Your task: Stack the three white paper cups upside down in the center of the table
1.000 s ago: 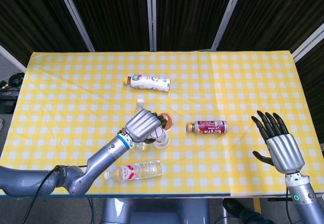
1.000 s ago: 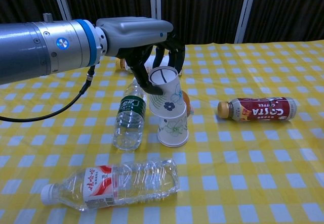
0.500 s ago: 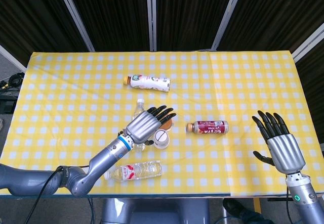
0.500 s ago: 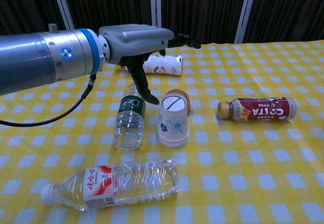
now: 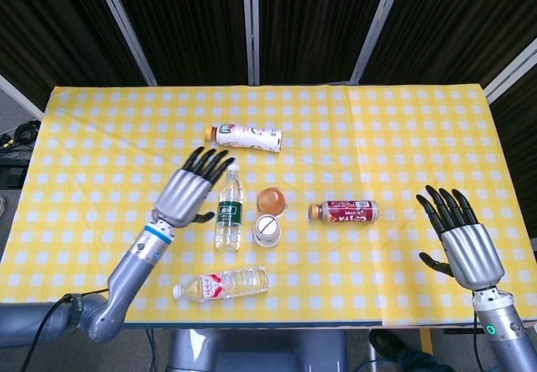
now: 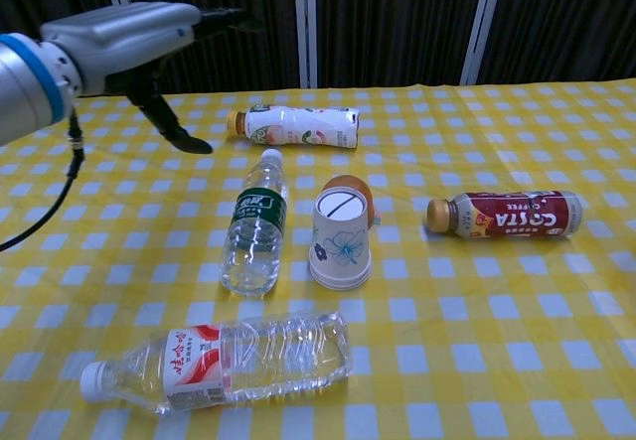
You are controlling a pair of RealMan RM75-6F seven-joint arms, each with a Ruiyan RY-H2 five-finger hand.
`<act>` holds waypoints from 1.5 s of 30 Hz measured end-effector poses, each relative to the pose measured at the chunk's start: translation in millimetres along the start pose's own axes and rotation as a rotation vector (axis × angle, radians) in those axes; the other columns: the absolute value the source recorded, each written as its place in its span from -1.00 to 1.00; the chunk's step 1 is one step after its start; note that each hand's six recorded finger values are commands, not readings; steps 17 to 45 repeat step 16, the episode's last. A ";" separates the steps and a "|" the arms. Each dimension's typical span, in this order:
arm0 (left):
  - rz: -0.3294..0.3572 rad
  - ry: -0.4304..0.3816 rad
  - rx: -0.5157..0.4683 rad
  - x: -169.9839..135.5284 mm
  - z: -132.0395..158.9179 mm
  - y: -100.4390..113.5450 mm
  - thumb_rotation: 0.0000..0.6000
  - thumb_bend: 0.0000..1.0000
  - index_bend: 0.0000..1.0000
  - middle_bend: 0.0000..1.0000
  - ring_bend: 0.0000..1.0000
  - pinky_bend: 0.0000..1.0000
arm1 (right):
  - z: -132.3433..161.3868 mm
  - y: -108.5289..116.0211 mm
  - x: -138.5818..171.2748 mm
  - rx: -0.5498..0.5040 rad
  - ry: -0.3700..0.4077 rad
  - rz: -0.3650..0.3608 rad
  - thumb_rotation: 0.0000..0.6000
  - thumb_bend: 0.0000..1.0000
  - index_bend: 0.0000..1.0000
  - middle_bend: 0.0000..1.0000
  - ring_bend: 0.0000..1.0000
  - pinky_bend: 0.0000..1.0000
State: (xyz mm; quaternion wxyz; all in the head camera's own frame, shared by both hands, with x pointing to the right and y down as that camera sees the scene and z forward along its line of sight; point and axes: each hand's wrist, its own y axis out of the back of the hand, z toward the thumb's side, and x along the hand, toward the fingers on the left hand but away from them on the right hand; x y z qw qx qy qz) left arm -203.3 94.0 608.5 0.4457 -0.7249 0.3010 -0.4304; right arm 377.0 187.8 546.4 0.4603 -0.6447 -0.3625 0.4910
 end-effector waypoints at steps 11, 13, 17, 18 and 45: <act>0.063 0.379 -0.014 -170.9 -115.4 2.3 1.00 -1.00 -1.00 -1.00 -1.00 -1.00 | -8.4 3.3 0.7 0.032 -0.033 0.014 1.00 -1.00 -1.00 -1.00 -1.00 -1.00; 0.056 0.419 -0.039 -194.0 -124.8 2.3 1.00 -1.00 -1.00 -1.00 -1.00 -1.00 | -7.7 4.1 0.9 0.036 -0.034 0.014 1.00 -1.00 -1.00 -1.00 -1.00 -1.00; 0.057 0.445 -0.039 -214.0 -134.0 5.1 1.00 -1.00 -1.00 -1.00 -1.00 -1.00 | -6.5 4.6 1.2 0.040 -0.032 0.012 1.00 -1.00 -1.00 -1.00 -1.00 -1.00; 0.057 0.445 -0.039 -214.0 -134.0 5.1 1.00 -1.00 -1.00 -1.00 -1.00 -1.00 | -6.5 4.6 1.2 0.040 -0.032 0.012 1.00 -1.00 -1.00 -1.00 -1.00 -1.00; 0.057 0.445 -0.039 -214.0 -134.0 5.1 1.00 -1.00 -1.00 -1.00 -1.00 -1.00 | -6.5 4.6 1.2 0.040 -0.032 0.012 1.00 -1.00 -1.00 -1.00 -1.00 -1.00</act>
